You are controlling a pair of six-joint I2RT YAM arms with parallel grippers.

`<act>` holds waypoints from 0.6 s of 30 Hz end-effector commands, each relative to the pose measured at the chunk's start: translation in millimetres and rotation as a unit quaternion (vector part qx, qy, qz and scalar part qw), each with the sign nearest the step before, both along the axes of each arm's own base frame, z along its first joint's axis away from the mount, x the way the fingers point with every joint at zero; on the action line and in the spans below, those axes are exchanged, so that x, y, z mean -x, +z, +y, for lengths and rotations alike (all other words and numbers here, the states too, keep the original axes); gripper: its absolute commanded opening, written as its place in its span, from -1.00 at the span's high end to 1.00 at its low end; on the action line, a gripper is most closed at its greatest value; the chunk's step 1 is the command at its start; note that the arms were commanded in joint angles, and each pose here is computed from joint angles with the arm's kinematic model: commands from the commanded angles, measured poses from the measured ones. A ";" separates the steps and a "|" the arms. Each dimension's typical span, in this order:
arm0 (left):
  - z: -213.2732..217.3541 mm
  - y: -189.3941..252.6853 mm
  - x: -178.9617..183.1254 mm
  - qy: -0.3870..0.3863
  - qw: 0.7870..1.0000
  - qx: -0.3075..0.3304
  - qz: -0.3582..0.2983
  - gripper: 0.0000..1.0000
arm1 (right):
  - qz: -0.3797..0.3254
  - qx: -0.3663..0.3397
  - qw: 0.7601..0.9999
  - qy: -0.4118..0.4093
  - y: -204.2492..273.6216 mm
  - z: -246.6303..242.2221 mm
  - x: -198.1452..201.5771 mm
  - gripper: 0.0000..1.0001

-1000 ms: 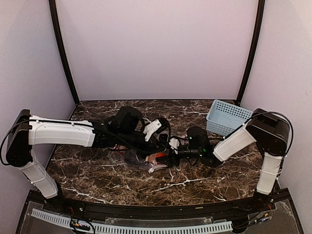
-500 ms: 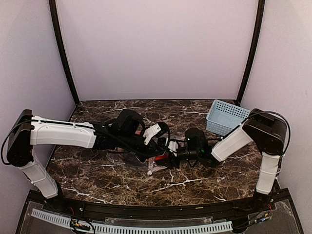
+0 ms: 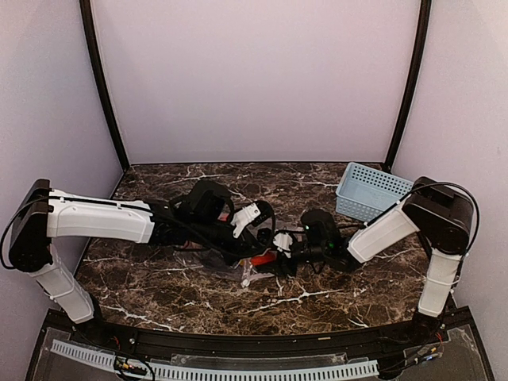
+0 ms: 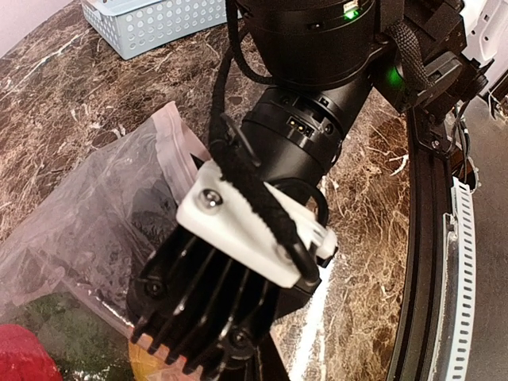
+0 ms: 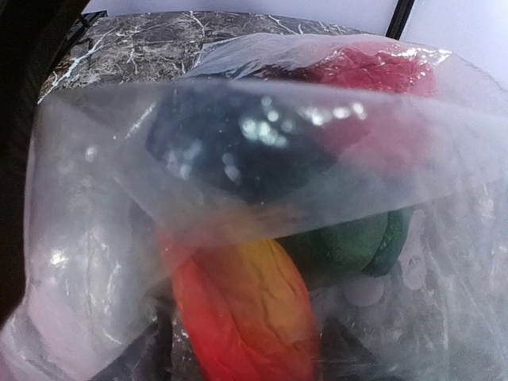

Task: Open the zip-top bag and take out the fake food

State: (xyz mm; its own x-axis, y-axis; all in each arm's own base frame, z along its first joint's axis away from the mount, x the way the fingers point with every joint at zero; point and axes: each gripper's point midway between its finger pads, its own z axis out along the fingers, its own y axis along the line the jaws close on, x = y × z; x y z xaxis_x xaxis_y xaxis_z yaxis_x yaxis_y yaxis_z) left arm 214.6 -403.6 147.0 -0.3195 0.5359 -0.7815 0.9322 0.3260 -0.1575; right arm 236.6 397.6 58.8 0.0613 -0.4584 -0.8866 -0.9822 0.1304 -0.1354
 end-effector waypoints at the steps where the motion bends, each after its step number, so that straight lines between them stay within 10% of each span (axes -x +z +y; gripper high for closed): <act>1: -5.6 41.4 -3.0 -0.005 0.997 0.057 -0.045 0.98 | 0.013 0.054 0.998 0.007 -28.9 -5.3 11.5 -0.22; 10: -6.0 38.7 -2.8 -0.005 0.997 0.056 -0.044 0.98 | 0.000 0.044 0.999 -0.004 -13.3 -5.0 10.0 0.36; 18: -4.5 34.1 -9.2 0.012 0.997 0.051 -0.048 0.99 | -0.008 0.007 0.999 -0.053 28.7 -16.1 5.3 0.47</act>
